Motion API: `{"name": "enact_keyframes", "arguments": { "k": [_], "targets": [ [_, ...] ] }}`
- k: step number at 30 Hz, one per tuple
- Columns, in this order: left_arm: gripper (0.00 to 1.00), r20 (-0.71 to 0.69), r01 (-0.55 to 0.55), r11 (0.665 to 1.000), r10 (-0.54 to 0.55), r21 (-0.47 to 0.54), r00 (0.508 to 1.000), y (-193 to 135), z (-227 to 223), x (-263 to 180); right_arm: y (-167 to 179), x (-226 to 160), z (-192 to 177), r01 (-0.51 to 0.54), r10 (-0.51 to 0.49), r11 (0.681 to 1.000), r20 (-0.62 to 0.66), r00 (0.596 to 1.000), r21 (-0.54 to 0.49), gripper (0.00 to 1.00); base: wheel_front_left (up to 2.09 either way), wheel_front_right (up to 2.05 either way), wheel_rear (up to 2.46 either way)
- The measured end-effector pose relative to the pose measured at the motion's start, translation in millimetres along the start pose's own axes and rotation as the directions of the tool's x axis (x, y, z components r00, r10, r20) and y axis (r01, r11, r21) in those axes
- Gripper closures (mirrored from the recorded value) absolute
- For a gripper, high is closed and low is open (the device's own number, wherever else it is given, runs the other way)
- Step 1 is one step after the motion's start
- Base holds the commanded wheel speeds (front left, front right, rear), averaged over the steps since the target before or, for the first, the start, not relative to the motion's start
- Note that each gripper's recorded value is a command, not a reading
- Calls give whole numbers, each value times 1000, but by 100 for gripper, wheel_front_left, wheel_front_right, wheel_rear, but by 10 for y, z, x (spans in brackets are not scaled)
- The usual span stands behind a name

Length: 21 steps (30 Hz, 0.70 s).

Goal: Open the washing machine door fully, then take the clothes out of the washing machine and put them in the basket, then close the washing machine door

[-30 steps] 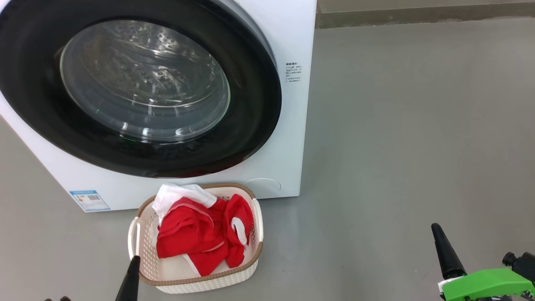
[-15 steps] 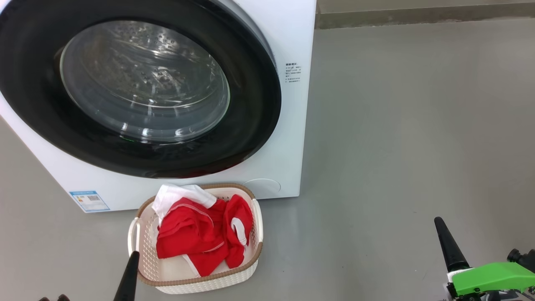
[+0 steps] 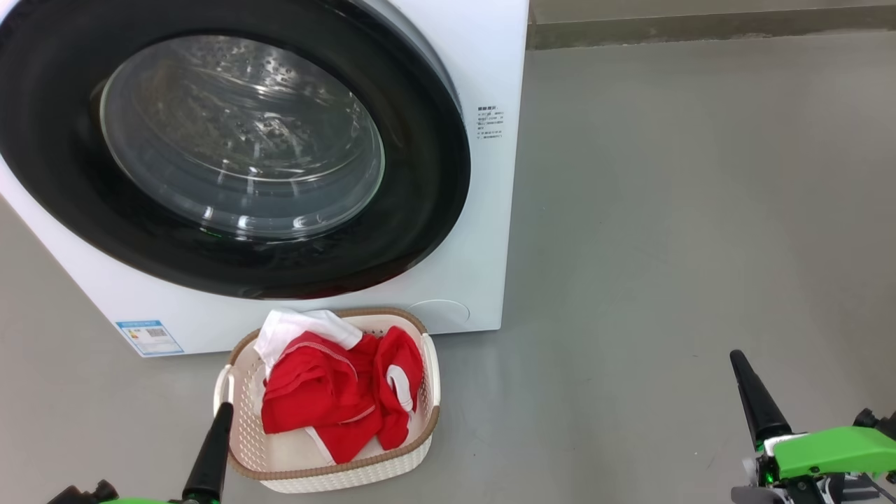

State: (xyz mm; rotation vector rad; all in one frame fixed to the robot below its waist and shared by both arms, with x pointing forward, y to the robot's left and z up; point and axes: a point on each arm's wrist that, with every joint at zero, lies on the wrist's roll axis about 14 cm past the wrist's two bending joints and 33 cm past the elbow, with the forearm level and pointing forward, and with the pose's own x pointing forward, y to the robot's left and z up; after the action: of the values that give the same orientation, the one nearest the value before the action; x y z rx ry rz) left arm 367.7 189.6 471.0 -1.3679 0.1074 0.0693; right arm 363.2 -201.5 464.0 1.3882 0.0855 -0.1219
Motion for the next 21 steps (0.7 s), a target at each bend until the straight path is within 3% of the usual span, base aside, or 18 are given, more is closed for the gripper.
{"name": "enact_keyframes", "arguments": {
  "k": [21],
  "targets": [
    [100, -6, 46, 979, -48, -197, 999, -149, 3, 92, 188, 100, 64, -58, 59, 980, 2, 998, 192, 100, 0, 0, 0]
  ]
}}
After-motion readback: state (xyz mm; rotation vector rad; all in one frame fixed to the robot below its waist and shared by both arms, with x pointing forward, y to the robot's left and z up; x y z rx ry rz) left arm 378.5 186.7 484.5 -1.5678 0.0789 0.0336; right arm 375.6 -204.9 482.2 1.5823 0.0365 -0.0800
